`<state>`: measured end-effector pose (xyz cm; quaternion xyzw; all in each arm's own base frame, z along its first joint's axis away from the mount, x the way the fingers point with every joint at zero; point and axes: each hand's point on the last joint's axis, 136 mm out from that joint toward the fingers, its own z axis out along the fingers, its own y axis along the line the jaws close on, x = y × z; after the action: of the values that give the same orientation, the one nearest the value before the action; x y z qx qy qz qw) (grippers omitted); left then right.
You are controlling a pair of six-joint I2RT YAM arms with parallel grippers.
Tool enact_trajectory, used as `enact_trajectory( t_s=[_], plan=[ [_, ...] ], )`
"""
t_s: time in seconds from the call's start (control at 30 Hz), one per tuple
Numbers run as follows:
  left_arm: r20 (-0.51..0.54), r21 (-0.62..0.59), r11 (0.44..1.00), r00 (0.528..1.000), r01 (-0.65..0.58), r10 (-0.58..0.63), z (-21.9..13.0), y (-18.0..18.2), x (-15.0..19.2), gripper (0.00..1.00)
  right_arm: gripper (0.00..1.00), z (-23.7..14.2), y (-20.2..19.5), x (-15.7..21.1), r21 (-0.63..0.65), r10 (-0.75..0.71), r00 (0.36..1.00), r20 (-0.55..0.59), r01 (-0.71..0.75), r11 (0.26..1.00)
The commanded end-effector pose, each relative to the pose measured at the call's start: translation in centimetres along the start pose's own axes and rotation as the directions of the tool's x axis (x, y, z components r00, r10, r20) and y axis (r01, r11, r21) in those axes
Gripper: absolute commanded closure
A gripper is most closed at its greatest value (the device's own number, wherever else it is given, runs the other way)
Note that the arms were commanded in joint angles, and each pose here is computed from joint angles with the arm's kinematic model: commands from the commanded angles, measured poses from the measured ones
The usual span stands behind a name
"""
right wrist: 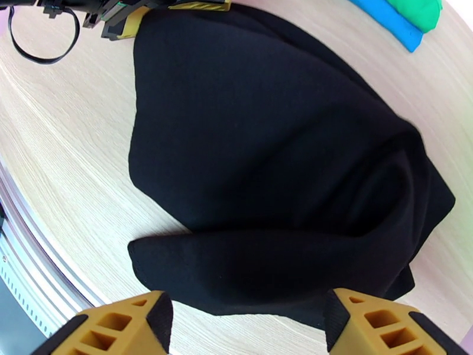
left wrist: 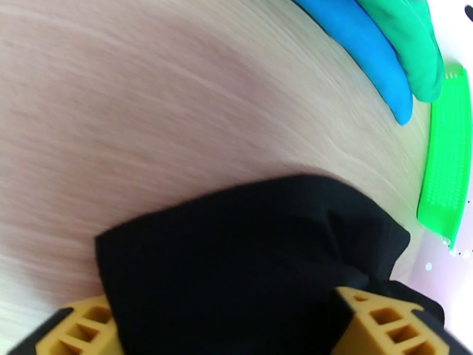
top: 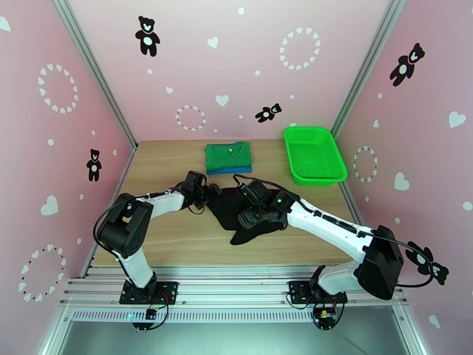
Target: Fold and stack the mixed laundry pile
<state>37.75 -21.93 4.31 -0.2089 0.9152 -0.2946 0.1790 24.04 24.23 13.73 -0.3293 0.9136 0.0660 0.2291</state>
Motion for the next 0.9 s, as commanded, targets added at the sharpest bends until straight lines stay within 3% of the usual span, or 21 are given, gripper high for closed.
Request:
enact_trajectory(
  t_s=[0.0,0.03,0.13,0.37,0.47,0.6,0.73,0.87],
  plan=[
    [-0.004,0.027,0.999,1.0,-0.018,0.018,-0.3,-1.2,0.0,0.33,0.28,-0.7,0.0,0.3,0.009,0.003,1.0,0.008,-0.003,1.0],
    [-0.002,0.023,0.999,1.0,-0.024,0.024,-0.5,-1.2,-0.1,0.45,0.28,-0.7,0.1,0.4,0.011,-0.007,1.0,0.007,0.007,1.0],
    [0.001,0.015,0.998,0.999,-0.053,0.053,-1.2,-2.0,-0.6,1.0,0.28,-0.9,0.6,0.4,0.044,-0.076,0.997,0.007,0.075,0.996],
    [0.054,-0.009,0.984,0.982,-0.18,0.18,-7.0,-6.7,-2.9,1.0,0.28,-2.7,3.8,-0.8,0.176,-0.348,0.936,0.06,0.333,0.926],
    [0.066,-0.019,0.974,0.972,-0.225,0.225,-9.6,-8.4,-3.2,1.0,0.28,-2.1,6.0,-1.7,0.166,-0.37,0.923,0.104,0.35,0.922],
    [0.084,-0.006,0.971,0.967,-0.239,0.238,-11.4,-9.7,-3.0,1.0,0.28,-0.1,6.8,-4.2,0.176,-0.152,0.963,0.223,0.113,0.978],
    [0.086,0.009,0.973,0.969,-0.231,0.23,-11.8,-10.4,-2.4,1.0,0.28,1.2,7.9,-7.0,0.17,0.046,0.917,0.396,-0.122,0.978],
    [0.071,0.028,0.968,0.967,-0.249,0.246,-12.0,-11.8,-1.3,1.0,0.26,1.6,8.0,-8.8,0.249,0.105,0.895,0.433,-0.231,0.94]
  ],
)
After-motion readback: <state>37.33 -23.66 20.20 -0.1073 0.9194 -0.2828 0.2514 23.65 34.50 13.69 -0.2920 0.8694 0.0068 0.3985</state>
